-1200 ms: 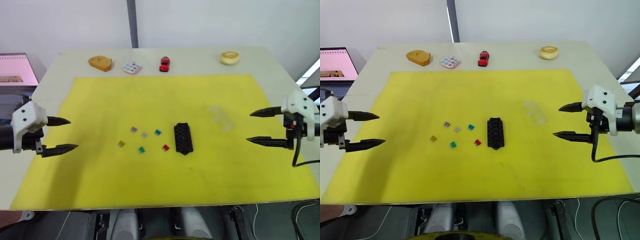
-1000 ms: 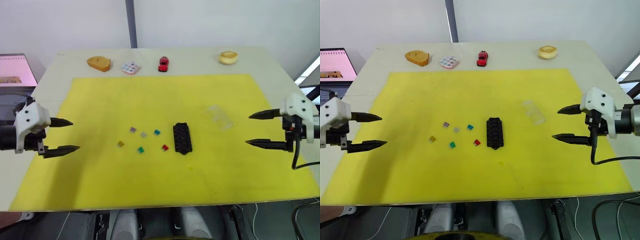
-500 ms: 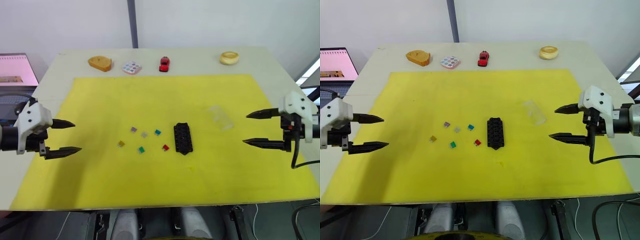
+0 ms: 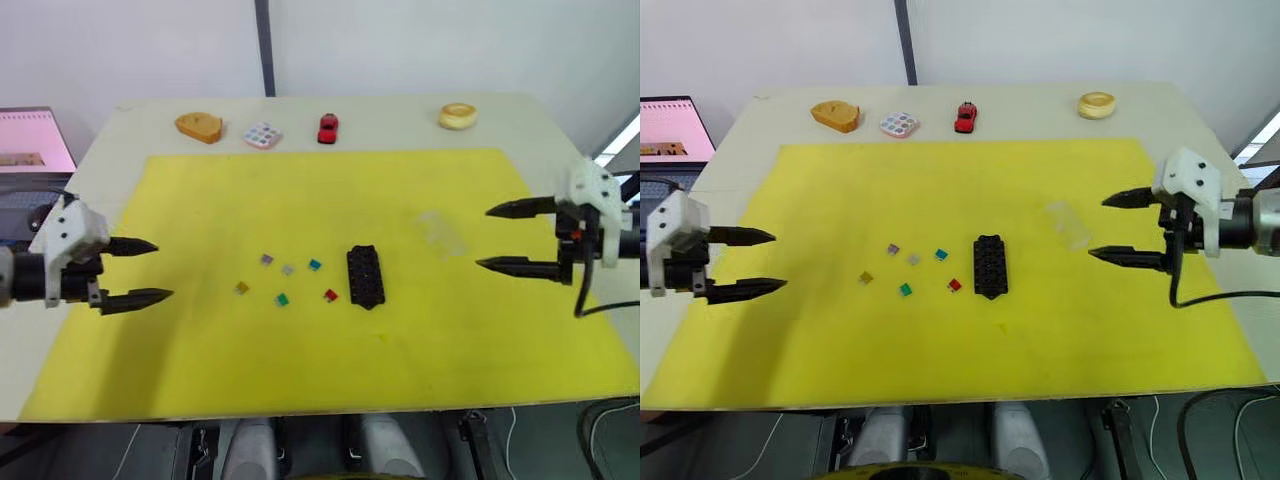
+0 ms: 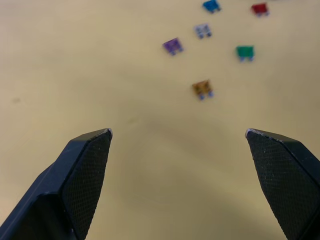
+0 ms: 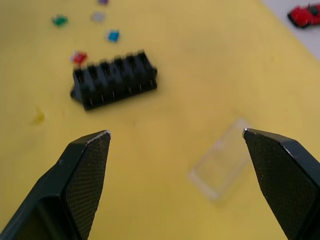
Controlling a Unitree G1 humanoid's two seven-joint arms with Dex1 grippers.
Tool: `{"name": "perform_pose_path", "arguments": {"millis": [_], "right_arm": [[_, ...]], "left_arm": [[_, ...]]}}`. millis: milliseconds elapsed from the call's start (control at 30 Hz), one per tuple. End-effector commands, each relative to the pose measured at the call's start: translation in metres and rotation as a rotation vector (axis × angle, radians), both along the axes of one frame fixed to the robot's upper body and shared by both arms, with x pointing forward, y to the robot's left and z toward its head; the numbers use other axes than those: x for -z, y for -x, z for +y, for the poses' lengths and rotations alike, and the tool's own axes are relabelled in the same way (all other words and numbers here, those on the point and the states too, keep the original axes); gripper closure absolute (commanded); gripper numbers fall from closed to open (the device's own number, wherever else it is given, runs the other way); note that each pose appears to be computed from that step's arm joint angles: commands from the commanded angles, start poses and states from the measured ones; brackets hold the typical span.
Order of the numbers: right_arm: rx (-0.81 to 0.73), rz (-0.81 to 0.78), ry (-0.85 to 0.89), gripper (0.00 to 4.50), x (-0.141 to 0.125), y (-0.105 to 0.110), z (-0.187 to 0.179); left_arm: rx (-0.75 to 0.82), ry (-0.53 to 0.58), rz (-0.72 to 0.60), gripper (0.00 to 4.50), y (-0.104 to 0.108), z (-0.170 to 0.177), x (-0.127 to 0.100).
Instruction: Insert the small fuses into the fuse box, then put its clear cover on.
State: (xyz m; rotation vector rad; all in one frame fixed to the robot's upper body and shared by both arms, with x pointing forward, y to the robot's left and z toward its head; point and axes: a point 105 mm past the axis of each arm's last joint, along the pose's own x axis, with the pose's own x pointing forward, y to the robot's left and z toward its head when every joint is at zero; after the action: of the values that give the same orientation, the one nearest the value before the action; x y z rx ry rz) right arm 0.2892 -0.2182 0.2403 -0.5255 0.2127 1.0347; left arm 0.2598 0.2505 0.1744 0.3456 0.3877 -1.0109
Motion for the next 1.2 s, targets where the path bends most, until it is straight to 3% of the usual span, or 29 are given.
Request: {"name": "perform_pose_path", "arguments": {"millis": [33,200,333,567,767,1200], "right_arm": [[-0.095,-0.042,-0.067,0.02,-0.014,0.004,0.036],[-0.249,-0.004,-0.115,0.02,-0.011,0.014,0.094],[-0.327,0.021,-0.117,0.0,-0.009,0.02,0.124],[-0.39,0.025,-0.085,0.0,-0.003,0.024,0.144],[-0.393,0.011,-0.078,0.0,-0.002,0.024,0.145],[-0.351,-0.003,-0.083,0.0,0.001,0.027,0.136]], "left_arm": [[0.016,0.104,0.073,0.0,0.001,-0.017,0.004],[0.004,0.23,0.237,0.0,-0.004,-0.031,0.021],[-0.052,0.282,0.347,1.33,-0.012,-0.031,0.034],[-0.11,0.445,0.544,1.33,-0.022,-0.036,0.045],[-0.137,0.499,0.61,1.33,-0.029,-0.037,0.05],[-0.11,0.486,0.67,1.33,-0.029,-0.05,0.062]]}}
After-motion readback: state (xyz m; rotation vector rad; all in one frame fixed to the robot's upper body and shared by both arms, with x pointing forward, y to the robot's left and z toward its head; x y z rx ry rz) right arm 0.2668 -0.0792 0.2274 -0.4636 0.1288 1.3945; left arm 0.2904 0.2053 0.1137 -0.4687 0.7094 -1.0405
